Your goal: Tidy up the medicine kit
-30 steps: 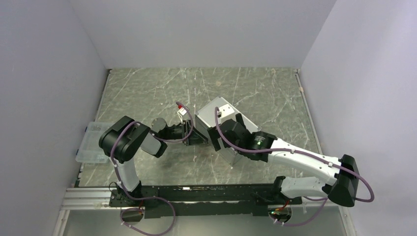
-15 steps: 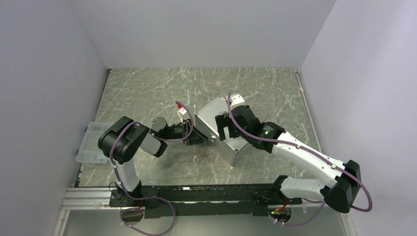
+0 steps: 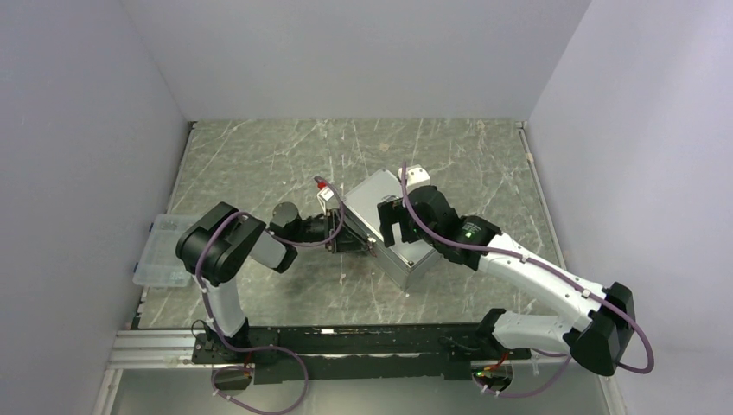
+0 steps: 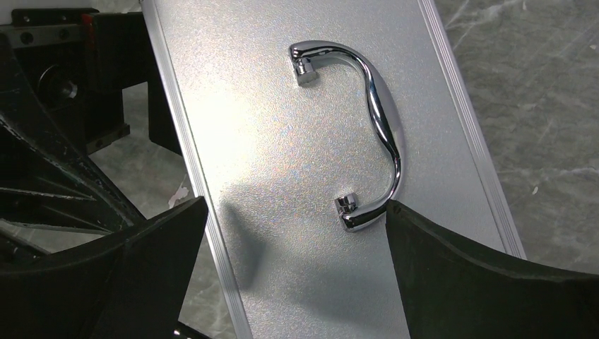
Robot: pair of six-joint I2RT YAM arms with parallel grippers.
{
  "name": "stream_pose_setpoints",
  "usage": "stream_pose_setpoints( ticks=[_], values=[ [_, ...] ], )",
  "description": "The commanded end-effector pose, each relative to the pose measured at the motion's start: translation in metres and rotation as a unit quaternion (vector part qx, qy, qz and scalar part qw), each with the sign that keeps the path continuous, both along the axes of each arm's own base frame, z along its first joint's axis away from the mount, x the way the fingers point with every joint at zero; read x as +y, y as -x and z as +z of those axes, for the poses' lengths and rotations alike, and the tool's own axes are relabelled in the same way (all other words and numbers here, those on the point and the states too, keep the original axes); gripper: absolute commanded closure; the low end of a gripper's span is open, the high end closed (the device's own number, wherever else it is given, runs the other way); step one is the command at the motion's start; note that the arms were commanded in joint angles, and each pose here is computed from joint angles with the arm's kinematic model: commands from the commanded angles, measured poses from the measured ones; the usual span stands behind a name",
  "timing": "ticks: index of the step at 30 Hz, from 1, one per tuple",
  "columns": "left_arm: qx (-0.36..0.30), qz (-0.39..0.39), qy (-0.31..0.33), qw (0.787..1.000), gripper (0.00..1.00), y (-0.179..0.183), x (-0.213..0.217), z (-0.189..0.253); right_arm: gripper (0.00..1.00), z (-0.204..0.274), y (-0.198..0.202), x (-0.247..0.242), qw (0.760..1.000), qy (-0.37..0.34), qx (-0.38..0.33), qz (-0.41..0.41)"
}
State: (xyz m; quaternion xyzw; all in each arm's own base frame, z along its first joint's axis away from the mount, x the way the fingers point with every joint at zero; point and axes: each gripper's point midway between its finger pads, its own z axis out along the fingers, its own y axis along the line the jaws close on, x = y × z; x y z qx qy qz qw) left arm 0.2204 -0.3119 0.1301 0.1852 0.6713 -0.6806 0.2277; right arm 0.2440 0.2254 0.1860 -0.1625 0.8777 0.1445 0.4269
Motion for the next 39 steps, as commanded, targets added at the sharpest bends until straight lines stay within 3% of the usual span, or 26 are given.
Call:
stream_pose_setpoints(
  ticks=[1, 10, 39],
  values=[
    [-0.038, 0.006, 0.005, 0.999, 0.02, -0.008, -0.009, 0.005, 0.00, -0.014, 0.015, -0.002, 0.999, -0.007, 0.037, 0.000],
    [-0.051, -0.031, 0.059, 0.996, 0.04, 0.000, -0.015, 0.026, 0.00, -0.026, 0.025, -0.004, 0.998, -0.012, 0.054, 0.007],
    [-0.132, -0.060, 0.086, 0.986, 0.05, 0.012, -0.013, 0.064, 0.00, -0.041, 0.044, -0.009, 0.996, -0.018, 0.084, 0.022]
  ],
)
